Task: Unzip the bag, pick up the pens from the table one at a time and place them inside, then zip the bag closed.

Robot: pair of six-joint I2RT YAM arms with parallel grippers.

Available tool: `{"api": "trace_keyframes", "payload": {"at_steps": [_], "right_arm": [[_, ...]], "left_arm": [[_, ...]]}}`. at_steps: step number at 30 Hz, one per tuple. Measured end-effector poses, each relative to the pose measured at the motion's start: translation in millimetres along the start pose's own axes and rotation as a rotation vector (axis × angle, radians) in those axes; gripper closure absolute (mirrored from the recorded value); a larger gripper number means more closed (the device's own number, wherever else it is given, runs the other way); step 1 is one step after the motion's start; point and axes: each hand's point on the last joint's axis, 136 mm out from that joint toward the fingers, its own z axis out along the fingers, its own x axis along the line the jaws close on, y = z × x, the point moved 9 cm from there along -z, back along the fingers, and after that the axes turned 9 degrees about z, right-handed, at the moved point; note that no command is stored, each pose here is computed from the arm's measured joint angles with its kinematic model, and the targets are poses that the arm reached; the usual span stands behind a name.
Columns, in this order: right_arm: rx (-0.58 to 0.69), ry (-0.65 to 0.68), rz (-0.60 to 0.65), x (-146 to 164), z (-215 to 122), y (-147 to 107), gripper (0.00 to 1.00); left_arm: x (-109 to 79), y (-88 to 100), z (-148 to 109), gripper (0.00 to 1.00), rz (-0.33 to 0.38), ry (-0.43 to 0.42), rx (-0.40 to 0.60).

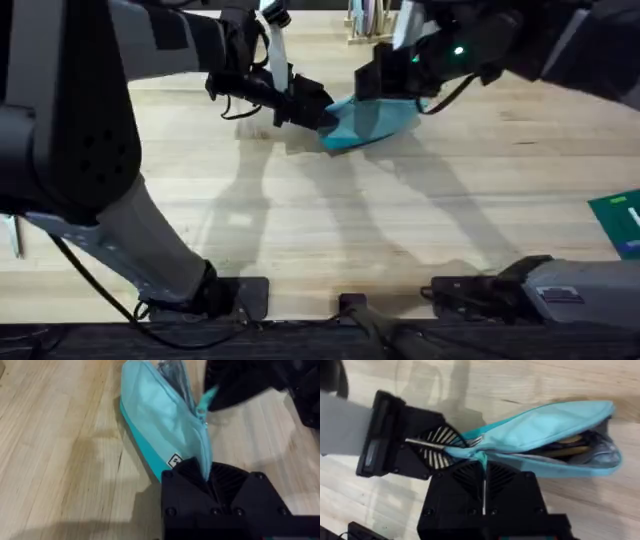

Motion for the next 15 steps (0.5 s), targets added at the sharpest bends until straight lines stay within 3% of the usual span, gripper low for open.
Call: {"api": "trace_keyframes", "payload": {"at_steps": [7,12,15], "right_arm": [[-0.015,-0.008,0.082,-32.0,-5.9,19.2,0.969],[-0.129,-0.168,0.161,-82.7,-17.8,44.4,0.971],[-0.133,-0.207,0.154,-90.5,-19.7,45.3,0.971]], "left_arm": [[0.0,5.0,4.5,0.955,0.021,-0.013,-0.015],[0.8,-6.6,0.5,0.956,-0.018,0.006,0.040],[1.2,-7.8,-0.1,0.956,-0.021,0.009,0.045]]}}
